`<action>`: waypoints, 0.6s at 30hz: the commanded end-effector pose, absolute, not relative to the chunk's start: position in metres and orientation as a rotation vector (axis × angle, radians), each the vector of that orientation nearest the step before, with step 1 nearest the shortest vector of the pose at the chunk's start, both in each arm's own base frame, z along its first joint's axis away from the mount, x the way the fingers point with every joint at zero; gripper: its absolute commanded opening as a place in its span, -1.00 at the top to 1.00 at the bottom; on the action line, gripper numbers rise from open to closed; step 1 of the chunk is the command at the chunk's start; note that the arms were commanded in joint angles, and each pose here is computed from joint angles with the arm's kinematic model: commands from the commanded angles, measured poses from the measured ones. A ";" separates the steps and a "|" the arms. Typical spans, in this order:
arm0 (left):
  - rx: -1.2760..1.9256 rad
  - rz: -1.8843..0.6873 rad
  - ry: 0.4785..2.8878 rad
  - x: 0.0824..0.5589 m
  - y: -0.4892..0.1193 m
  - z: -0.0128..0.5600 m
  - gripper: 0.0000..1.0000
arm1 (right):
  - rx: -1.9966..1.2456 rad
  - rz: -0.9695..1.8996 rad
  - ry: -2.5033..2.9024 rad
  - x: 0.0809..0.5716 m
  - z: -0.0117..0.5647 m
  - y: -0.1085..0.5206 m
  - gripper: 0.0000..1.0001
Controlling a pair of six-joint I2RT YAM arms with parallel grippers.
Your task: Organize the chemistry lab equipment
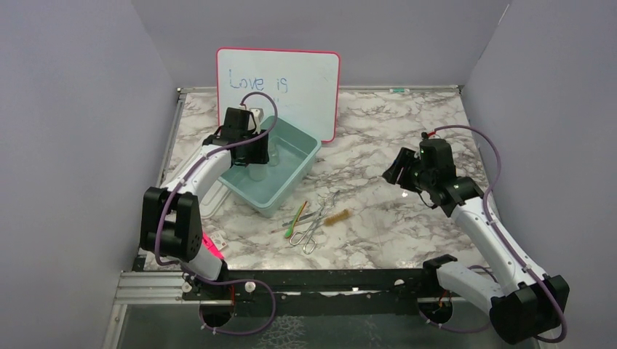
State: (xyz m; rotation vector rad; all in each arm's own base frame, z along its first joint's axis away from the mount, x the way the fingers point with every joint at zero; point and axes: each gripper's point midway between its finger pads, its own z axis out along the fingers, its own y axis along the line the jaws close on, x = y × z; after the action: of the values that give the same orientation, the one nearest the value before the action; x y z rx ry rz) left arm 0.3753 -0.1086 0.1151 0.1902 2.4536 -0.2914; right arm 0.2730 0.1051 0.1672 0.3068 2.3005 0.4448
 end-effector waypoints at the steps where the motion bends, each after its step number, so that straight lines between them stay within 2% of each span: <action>1: 0.101 -0.230 2.451 0.387 -0.099 0.108 -0.09 | 0.275 0.464 2.275 0.278 0.174 0.108 -0.19; 11: 0.064 -0.216 2.403 0.384 -0.094 0.138 -0.48 | 0.272 0.457 2.243 0.277 0.187 0.105 -0.19; 14: 0.061 -0.201 2.387 0.382 -0.092 0.153 -0.69 | 0.270 0.459 2.237 0.276 0.190 0.105 -0.19; 18: 0.055 -0.196 2.367 0.378 -0.089 0.170 -0.76 | 0.271 0.460 2.234 0.275 0.191 0.104 -0.19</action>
State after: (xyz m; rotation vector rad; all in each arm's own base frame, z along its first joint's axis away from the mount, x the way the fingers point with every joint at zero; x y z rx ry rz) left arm 0.3741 -0.0986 0.1297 0.0916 2.4494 -0.2335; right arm 0.2722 0.1049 0.1728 0.2939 2.2838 0.4490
